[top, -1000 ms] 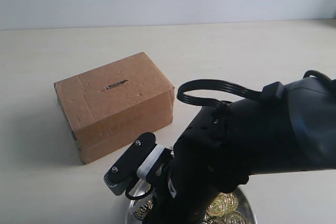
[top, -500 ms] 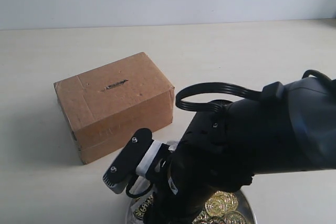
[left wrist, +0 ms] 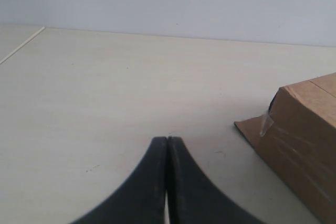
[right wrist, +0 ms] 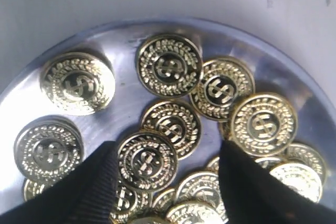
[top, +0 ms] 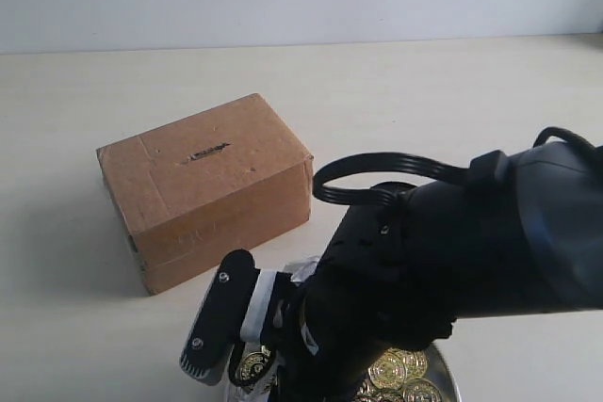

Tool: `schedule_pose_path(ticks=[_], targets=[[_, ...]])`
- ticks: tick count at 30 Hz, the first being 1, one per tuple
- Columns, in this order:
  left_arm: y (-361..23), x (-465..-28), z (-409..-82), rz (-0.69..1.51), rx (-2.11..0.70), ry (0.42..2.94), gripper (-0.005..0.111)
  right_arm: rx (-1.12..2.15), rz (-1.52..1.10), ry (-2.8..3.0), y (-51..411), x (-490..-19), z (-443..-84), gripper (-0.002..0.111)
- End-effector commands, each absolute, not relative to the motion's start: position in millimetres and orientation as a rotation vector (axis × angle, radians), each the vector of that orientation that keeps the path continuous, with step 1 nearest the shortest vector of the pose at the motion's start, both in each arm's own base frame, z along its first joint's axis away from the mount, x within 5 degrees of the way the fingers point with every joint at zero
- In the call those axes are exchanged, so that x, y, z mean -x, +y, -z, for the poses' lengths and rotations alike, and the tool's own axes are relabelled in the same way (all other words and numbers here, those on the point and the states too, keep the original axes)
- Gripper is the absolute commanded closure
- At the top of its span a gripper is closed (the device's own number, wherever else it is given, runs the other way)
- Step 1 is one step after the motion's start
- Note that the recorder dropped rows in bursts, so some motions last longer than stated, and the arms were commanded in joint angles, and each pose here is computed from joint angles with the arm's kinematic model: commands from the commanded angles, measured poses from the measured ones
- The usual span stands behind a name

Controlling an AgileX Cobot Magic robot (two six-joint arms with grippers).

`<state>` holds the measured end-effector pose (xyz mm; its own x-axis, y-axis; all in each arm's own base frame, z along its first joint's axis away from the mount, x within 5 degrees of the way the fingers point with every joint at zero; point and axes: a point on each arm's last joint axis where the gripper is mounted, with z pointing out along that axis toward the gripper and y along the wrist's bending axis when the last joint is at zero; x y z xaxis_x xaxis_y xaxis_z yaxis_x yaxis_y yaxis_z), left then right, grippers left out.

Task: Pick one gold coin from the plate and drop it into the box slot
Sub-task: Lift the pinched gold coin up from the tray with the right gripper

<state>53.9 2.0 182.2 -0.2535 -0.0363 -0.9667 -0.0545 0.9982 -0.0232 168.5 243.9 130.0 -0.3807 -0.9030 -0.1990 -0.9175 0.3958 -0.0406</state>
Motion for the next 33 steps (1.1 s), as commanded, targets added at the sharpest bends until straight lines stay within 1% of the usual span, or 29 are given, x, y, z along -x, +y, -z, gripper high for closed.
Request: schedule_pose_path(ticks=[1, 4, 9, 15, 24, 31, 33], targets=[[2.0, -53.7, -183.1, -0.011, 0.076, 1.815, 0.107, 1.696, -0.125, 2.392, 250.0, -158.5, -129.7, 0.053], [2.0, -53.7, -183.1, -0.011, 0.076, 1.815, 0.107, 1.695, -0.124, 2.395, 250.2, -158.7, -128.5, 0.053], [2.0, -53.7, -183.1, -0.011, 0.076, 1.815, 0.107, 1.685, -0.108, 2.446, 250.5, -158.9, -116.3, 0.053], [2.0, -53.7, -183.1, -0.011, 0.076, 1.815, 0.107, 1.66, -0.11, 2.463, 250.6, -158.9, -116.1, 0.053], [2.0, -53.7, -183.1, -0.011, 0.076, 1.815, 0.107, 1.639, -0.103, 2.498, 249.5, -158.2, -114.7, 0.061], [2.0, -53.7, -183.1, -0.011, 0.076, 1.815, 0.107, 1.651, -0.089, 2.517, 249.0, -157.9, -108.7, 0.069], [2.0, -53.7, -183.1, -0.011, 0.076, 1.815, 0.107, 1.651, -0.089, 2.517, 249.0, -157.9, -108.7, 0.074]])
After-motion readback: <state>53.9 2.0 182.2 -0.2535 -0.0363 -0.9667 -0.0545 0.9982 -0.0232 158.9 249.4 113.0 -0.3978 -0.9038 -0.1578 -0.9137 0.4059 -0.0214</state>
